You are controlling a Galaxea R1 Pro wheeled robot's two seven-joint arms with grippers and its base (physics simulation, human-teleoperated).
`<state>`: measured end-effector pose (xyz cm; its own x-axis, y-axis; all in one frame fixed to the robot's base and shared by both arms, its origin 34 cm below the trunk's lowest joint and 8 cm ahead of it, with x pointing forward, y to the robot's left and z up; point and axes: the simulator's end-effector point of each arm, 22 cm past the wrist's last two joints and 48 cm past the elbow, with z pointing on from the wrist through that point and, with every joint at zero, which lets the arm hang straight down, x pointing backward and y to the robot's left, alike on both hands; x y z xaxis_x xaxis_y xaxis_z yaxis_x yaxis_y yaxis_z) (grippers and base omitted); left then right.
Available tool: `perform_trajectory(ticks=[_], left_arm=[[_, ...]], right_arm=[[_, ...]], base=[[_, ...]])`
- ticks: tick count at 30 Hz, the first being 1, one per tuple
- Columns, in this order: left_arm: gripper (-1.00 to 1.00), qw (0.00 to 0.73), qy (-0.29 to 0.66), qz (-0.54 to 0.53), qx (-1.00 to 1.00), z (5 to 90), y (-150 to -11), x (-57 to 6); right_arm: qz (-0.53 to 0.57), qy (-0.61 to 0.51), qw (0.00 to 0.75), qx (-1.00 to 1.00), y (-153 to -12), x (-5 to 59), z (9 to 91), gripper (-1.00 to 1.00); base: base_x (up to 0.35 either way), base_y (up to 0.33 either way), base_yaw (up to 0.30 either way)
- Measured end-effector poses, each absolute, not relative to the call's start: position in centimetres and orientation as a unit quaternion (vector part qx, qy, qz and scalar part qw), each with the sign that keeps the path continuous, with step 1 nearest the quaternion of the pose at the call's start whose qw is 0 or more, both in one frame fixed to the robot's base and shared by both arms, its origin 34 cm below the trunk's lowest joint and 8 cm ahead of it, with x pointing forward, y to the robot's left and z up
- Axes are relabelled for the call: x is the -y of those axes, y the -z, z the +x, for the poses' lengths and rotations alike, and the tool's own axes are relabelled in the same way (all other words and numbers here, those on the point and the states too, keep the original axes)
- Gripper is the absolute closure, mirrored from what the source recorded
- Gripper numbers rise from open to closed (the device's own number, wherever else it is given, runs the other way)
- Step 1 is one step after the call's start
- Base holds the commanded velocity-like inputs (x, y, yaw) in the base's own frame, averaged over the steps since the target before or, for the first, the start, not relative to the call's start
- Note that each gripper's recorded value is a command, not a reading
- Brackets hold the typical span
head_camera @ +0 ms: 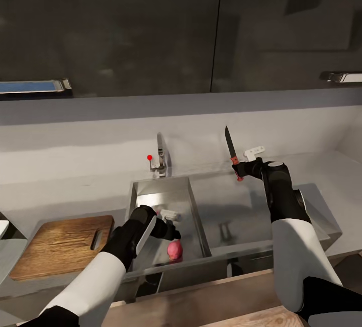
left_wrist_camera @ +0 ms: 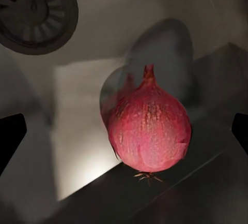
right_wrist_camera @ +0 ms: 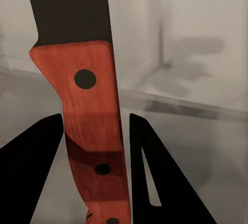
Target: In the kitchen, take the Vidalia onion out of the sink, dice it on the chopping board with the paring knife, put the diced onion into the bowl on the countertop, then place both the paring knife and the chopping board into the sink.
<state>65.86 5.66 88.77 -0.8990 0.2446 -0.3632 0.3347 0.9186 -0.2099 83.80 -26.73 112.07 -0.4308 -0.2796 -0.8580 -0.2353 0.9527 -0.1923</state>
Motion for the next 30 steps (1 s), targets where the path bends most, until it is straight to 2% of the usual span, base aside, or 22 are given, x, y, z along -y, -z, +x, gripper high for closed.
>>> perform_trajectory(ticks=[12,30], left_arm=[[-1.0,0.141,0.131,0.148,-0.97,64.5,-87.0,-6.0],[-1.0,0.111,0.128,0.146,-0.975,63.0,-84.8,-6.4]], right_arm=[[-0.153,0.022,0.511,-0.846,-112.1,26.7,83.8,1.0],[-0.152,0.021,0.508,-0.848,-111.4,26.7,83.9,1.0]], base=[[0.0,0.0,-0.135],[0.0,0.0,-0.005]])
